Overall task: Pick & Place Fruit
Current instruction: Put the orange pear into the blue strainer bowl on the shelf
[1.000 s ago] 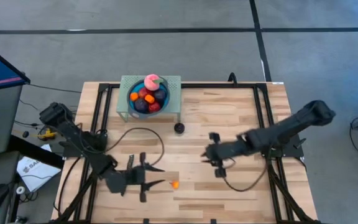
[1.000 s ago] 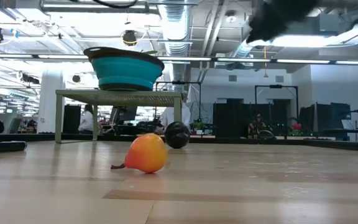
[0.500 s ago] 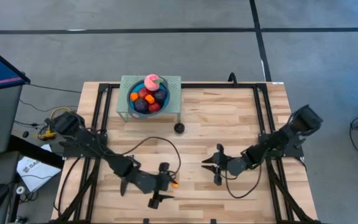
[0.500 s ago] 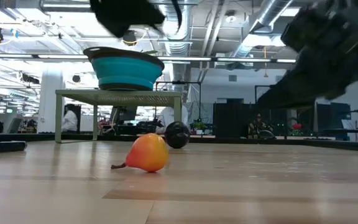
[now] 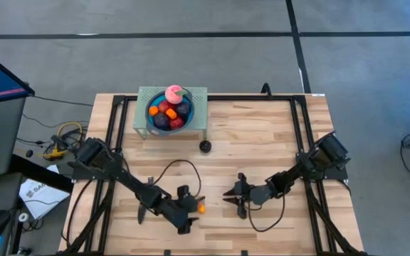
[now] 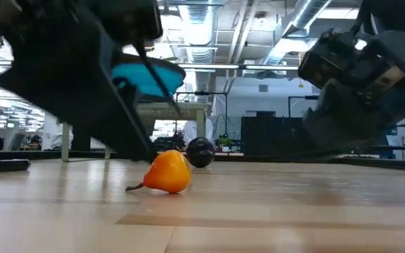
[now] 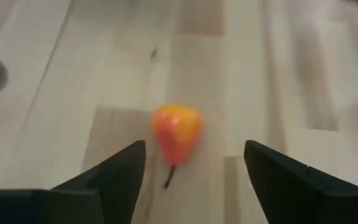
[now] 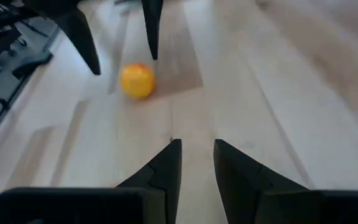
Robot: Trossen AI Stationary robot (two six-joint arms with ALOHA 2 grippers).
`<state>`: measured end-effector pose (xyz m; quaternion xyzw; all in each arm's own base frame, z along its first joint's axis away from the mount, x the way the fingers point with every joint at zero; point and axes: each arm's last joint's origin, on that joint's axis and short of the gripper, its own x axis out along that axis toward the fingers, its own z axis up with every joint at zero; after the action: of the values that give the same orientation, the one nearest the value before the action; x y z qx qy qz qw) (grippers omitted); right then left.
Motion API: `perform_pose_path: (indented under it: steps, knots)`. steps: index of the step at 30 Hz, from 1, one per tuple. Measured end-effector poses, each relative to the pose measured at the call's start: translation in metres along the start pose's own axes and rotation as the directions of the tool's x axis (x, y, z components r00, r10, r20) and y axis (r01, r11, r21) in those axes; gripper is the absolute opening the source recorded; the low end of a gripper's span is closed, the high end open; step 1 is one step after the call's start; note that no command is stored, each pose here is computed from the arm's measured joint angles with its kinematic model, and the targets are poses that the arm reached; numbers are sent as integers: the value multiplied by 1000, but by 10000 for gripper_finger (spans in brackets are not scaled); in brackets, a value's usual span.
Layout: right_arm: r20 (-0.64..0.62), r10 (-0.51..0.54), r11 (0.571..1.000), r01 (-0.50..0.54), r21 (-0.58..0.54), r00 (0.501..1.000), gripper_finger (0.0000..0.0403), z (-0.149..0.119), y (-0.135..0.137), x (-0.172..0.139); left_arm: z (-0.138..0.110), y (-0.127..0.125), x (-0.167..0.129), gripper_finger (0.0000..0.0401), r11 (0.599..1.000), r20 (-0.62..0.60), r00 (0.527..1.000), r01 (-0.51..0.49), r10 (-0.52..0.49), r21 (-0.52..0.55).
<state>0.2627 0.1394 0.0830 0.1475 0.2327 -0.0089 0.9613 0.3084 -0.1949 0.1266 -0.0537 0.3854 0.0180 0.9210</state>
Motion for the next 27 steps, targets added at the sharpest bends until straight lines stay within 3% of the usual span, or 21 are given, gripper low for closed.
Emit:
perform_pose_path:
  steps: [5, 12, 21, 27]
  knots:
    - [-26, -7, 1000, 7, 16, 1000, 88, -4, 0, -2, -13, 2, 15, 229, 997, -24, 998, -54, 52, -59]
    - [-9, -7, 1000, 8, 30, 1000, 88, -3, 0, -1, -21, 1, 23, 153, 991, -2, 992, -124, 124, -49]
    - [-3, -8, 1000, 8, 27, 1000, 88, -2, 1, -1, -16, -2, 12, 14, 998, -24, 998, -61, 61, -12]
    - [13, -35, 999, 34, 10, 999, 88, -1, -1, -1, 19, 6, -20, 6, 996, 47, 999, 31, -27, -88]
